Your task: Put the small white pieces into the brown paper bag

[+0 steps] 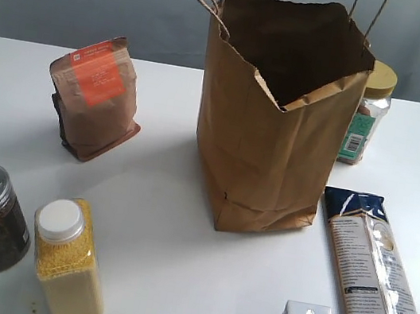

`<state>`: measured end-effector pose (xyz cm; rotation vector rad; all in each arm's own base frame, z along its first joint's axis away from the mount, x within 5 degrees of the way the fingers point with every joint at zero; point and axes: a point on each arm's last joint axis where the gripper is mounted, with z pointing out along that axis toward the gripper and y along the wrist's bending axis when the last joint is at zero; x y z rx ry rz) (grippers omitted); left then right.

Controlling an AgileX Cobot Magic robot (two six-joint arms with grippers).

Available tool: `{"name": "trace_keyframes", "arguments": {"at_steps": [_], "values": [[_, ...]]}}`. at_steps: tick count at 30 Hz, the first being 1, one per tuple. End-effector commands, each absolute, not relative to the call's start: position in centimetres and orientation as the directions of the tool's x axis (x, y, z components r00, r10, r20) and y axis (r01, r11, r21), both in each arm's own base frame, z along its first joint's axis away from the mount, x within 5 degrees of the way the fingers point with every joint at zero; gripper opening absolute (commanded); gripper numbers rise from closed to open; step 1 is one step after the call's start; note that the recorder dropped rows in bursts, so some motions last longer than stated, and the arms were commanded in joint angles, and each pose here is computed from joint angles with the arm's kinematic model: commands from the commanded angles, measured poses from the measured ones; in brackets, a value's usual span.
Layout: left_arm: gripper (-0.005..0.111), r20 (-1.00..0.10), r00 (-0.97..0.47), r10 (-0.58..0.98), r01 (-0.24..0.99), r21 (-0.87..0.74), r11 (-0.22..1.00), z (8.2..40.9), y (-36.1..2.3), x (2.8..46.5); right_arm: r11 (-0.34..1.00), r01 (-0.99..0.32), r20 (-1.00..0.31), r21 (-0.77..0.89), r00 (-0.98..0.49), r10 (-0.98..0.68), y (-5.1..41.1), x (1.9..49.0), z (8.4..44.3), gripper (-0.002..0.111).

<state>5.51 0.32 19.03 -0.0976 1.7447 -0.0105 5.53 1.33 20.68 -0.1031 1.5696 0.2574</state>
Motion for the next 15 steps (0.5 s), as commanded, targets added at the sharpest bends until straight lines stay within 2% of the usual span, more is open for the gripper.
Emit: {"name": "trace_keyframes", "arguments": {"at_steps": [1,15], "values": [[0.000,-0.982,-0.168,-0.083,-0.054,-0.075,0.996,18.96,0.27,5.51,0.970,-0.228,-0.996,0.087,-0.005,0.088,1.32,5.49,20.67,0.000],[0.000,-0.982,-0.168,-0.083,-0.054,-0.075,0.996,18.96,0.27,5.51,0.969,-0.228,-0.996,0.090,-0.005,0.091,1.32,5.49,20.67,0.000]]}}
